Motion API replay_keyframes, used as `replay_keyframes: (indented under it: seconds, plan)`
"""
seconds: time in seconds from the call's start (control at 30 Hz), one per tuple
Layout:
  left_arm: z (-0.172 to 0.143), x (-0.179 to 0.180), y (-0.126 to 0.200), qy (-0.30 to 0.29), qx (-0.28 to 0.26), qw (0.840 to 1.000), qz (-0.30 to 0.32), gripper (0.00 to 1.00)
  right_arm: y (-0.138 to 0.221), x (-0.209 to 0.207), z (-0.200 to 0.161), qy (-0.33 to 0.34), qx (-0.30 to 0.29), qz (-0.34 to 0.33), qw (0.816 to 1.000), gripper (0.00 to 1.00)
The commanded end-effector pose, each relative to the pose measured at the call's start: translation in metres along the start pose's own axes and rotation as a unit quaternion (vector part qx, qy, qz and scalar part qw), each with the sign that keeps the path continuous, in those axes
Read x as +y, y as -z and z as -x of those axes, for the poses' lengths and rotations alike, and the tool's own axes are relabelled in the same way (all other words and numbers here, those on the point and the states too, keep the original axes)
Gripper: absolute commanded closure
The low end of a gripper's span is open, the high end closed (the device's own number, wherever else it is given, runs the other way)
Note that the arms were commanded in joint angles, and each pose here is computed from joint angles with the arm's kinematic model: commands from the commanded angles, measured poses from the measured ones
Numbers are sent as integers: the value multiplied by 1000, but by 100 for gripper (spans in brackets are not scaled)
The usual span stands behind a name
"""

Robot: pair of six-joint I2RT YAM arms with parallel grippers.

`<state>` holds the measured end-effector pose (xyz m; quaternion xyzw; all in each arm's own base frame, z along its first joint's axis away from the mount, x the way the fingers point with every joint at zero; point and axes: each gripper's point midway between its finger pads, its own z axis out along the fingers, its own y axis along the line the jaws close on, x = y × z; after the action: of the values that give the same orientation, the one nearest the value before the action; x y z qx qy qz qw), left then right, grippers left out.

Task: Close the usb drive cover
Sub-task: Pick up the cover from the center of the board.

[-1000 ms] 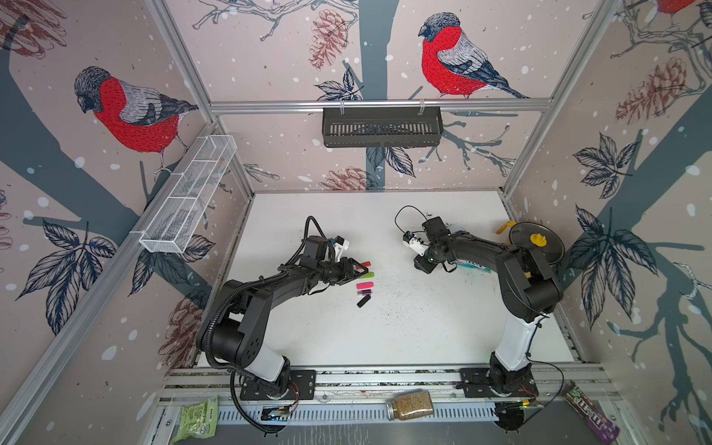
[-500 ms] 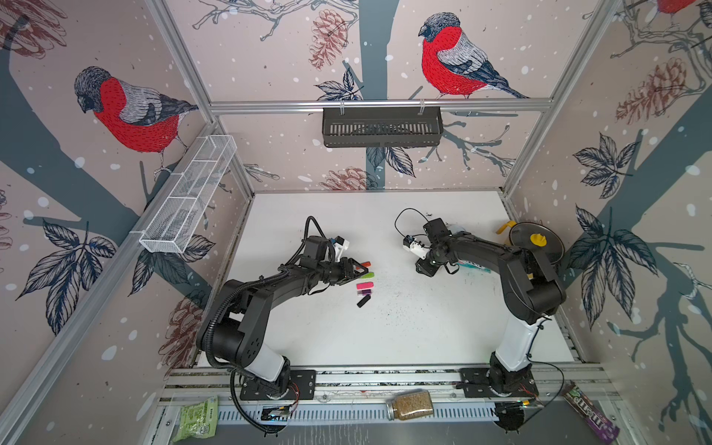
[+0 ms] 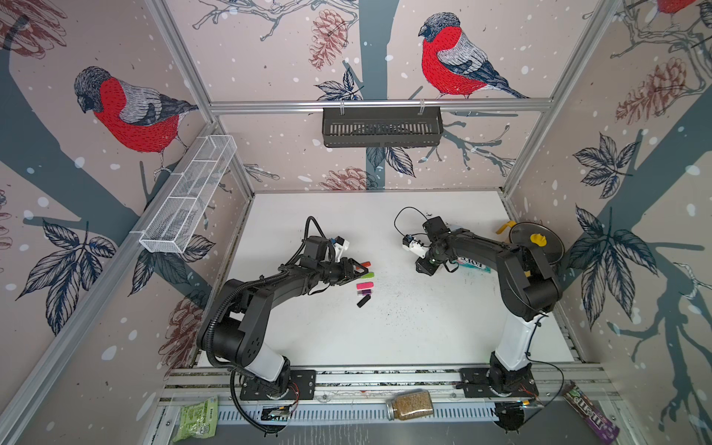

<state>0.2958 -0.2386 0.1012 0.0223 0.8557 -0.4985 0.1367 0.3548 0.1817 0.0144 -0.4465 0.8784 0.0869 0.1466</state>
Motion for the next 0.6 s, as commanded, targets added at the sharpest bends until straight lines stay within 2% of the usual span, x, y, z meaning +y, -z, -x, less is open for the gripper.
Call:
replay_keyframes:
  seconds: [0.0,0.17,0.57]
  plan:
    - [4,-5,0,-8,-6,1000,-10,52,-5,-4,-25,-17,45,-13,999,67]
    - [5,-5,0,-8,-6,1000,-10,52,-1,-8,-20,-21,30,-19,999,64]
    - [5,-5,0,-8,-7,1000,-10,52,-7,0,-14,-22,18,19,999,65]
